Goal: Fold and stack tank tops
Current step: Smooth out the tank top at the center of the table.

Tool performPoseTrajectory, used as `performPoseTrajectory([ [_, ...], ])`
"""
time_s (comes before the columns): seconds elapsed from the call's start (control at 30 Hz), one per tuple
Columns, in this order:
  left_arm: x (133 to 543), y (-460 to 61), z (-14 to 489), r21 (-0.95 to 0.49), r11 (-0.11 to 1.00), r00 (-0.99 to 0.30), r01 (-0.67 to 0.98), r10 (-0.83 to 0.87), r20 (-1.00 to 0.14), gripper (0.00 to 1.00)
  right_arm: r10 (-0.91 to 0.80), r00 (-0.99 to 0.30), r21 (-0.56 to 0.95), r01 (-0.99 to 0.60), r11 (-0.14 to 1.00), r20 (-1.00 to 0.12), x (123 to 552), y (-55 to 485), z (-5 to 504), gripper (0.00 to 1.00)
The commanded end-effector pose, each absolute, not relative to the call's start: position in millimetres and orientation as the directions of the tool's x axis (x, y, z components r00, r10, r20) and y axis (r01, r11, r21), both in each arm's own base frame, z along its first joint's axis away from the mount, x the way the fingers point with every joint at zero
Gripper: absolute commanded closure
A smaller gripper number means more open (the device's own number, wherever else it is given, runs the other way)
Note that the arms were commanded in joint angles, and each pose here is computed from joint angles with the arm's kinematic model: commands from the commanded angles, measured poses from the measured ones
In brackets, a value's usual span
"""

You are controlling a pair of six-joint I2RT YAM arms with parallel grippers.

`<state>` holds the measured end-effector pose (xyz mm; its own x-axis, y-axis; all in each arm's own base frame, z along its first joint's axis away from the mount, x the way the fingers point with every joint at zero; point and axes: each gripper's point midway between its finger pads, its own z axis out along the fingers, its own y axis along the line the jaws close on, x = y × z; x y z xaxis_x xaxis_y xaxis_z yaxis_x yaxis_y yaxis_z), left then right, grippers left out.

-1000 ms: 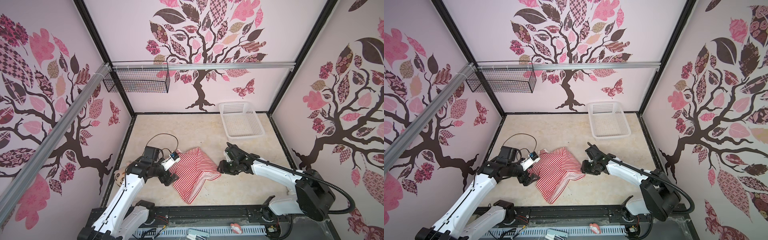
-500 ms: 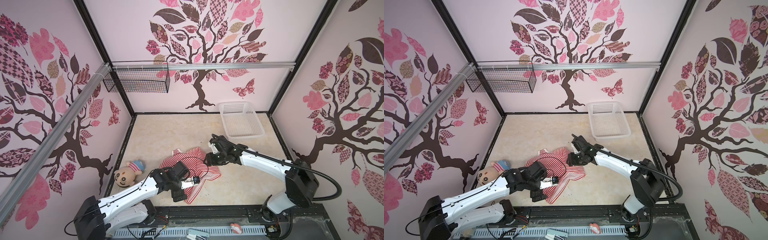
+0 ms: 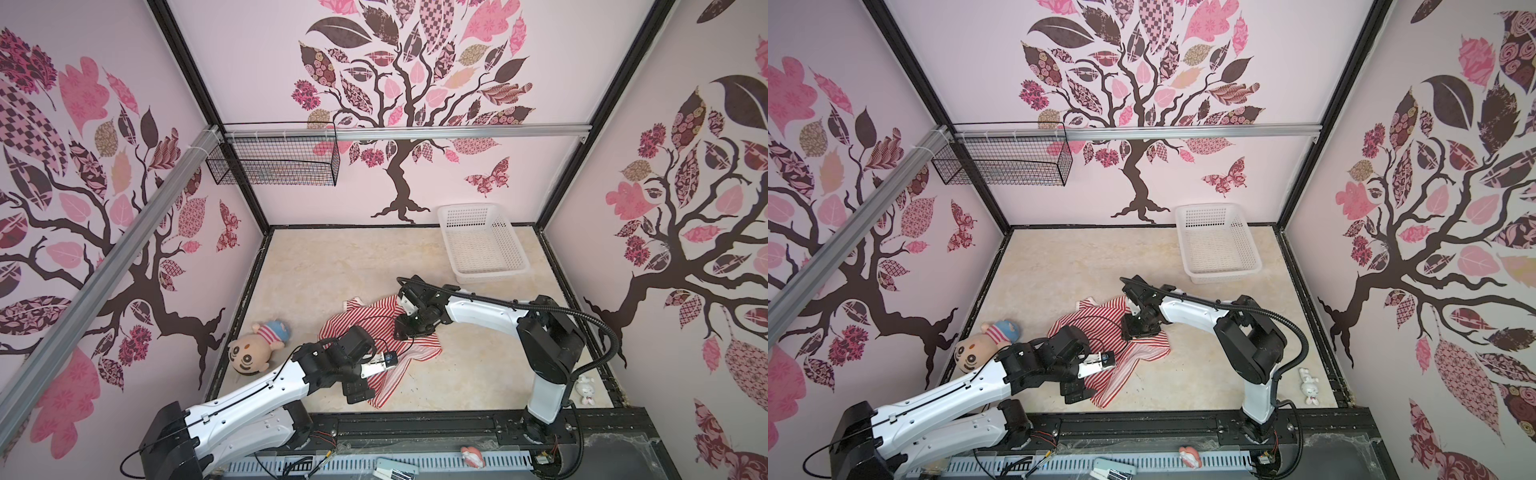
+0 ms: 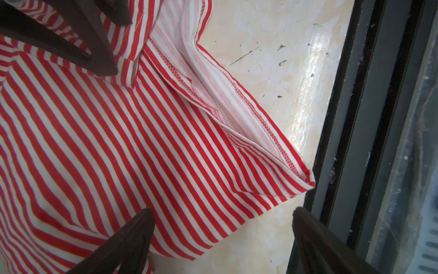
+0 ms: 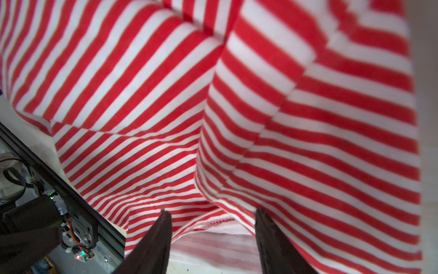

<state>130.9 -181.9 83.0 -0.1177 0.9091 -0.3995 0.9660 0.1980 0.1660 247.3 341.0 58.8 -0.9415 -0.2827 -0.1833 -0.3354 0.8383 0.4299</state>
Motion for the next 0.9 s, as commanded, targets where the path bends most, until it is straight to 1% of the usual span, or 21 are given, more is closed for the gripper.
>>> performPoseTrajectory([
  [0.0, 138, -180, 83, 0.199, 0.236, -0.137, 0.951, 0.901, -0.412, 0.05, -0.301, -0.938, 0.392, -0.345, 0.853, -0.172, 249, 342, 50, 0.43],
  [0.07, 140, -179, 84, 0.203, 0.248, -0.148, 0.947, 0.9, -0.411, 0.05, -0.299, -0.94, 0.39, -0.342, 0.855, -0.167, 250, 344, 48, 0.44],
  [0.13, 141, -177, 84, 0.201, 0.261, -0.16, 0.944, 0.897, -0.412, 0.05, -0.292, -0.94, 0.384, -0.339, 0.859, -0.178, 255, 345, 46, 0.49],
  [0.23, 143, -175, 85, 0.191, 0.279, -0.178, 0.941, 0.889, -0.422, 0.05, -0.285, -0.939, 0.318, -0.335, 0.887, -0.192, 266, 340, 41, 0.54],
  [0.43, 146, -172, 88, 0.188, 0.301, -0.196, 0.935, 0.88, -0.433, 0.05, -0.276, -0.933, 0.297, -0.337, 0.893, -0.23, 277, 339, 48, 0.58],
  [0.73, 147, -173, 86, 0.187, 0.304, -0.198, 0.934, 0.879, -0.434, 0.05, -0.296, -0.939, 0.333, -0.34, 0.88, -0.175, 268, 346, 33, 0.61],
  [0.87, 147, -173, 85, 0.188, 0.304, -0.198, 0.934, 0.878, -0.437, 0.05, -0.315, -0.937, 0.353, -0.348, 0.869, -0.15, 261, 348, 26, 0.65],
])
